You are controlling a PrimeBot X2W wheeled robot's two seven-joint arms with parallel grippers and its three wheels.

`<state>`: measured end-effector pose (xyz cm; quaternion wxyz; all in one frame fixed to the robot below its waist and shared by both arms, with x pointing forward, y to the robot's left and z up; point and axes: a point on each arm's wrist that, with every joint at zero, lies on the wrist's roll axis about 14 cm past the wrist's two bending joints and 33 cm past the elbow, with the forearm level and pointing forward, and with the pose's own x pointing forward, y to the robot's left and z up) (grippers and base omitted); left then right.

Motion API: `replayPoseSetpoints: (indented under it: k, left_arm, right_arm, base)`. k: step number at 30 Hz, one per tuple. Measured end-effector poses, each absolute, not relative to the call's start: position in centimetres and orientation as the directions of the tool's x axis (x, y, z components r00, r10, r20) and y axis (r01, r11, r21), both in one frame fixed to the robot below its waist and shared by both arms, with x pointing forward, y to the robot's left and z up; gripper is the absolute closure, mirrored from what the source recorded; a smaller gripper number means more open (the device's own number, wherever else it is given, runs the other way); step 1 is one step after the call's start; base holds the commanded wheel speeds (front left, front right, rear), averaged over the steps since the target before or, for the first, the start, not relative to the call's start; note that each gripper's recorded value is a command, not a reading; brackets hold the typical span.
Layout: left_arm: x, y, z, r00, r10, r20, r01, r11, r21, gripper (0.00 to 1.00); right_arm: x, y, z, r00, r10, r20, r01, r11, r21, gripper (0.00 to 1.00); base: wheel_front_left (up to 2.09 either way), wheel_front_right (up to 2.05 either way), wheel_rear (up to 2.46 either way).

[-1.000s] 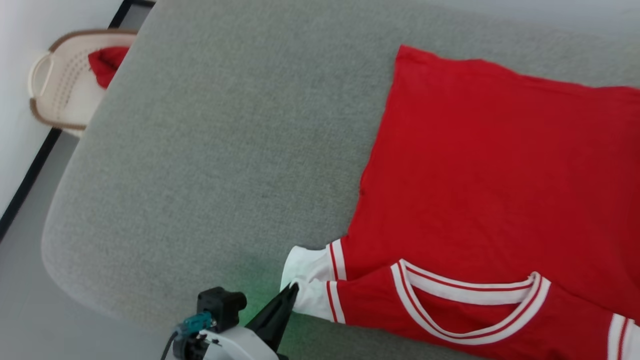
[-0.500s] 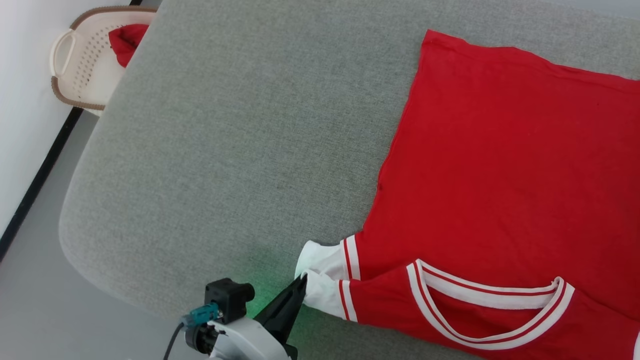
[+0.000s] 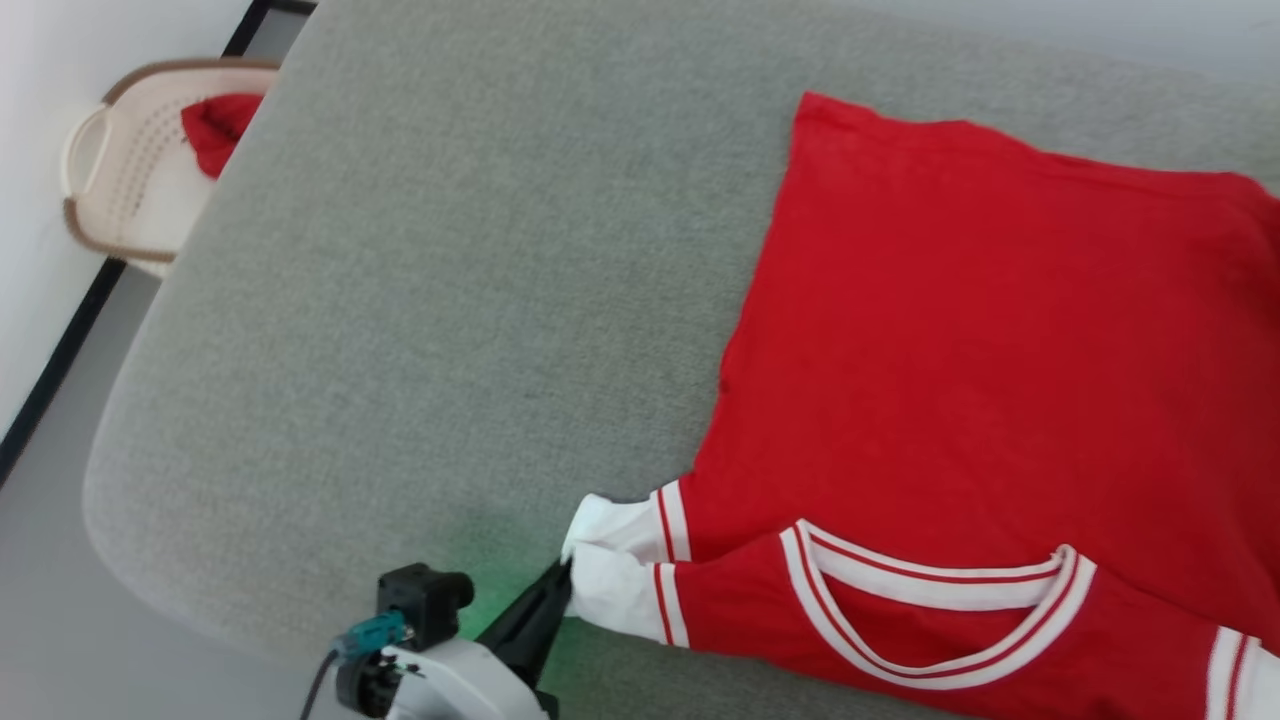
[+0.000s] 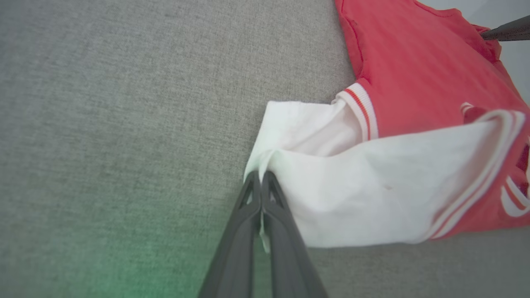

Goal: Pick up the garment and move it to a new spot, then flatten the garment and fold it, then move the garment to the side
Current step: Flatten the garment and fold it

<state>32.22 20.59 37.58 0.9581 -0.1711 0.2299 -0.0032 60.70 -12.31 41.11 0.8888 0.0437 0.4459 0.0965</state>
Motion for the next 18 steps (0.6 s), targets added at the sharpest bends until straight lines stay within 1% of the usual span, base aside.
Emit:
replayPoseSetpoints:
  k: [4,9,15,18]
  left_arm:
    - [32.1,21.1,37.7,0.897,-0.082,-0.435,-0.067,0.946,-0.318,1.00]
    - [31.8,21.2,37.9,0.899,-0.089,-0.429,-0.053,0.950,-0.309,1.00]
    - [32.0,21.3,38.5,0.905,-0.105,-0.412,-0.023,0.956,-0.293,1.00]
    - [32.3,20.9,38.9,0.909,-0.124,-0.399,0.004,0.957,-0.289,1.00]
  right_arm:
    - [59.8,-12.2,42.6,0.603,0.236,-0.762,-0.169,0.971,0.167,1.00]
    - [57.7,-12.9,44.2,0.629,0.269,-0.729,-0.209,0.962,0.175,1.00]
    - [53.5,-15.2,45.0,0.641,0.291,-0.711,-0.226,0.956,0.187,1.00]
    - [50.9,-16.7,44.7,0.634,0.293,-0.716,-0.209,0.956,0.206,1.00]
  base:
    - [0.00,0.00,0.00]
    - [0.00,0.00,0.00]
    - [0.00,0.00,0.00]
    - [0.00,0.00,0.00]
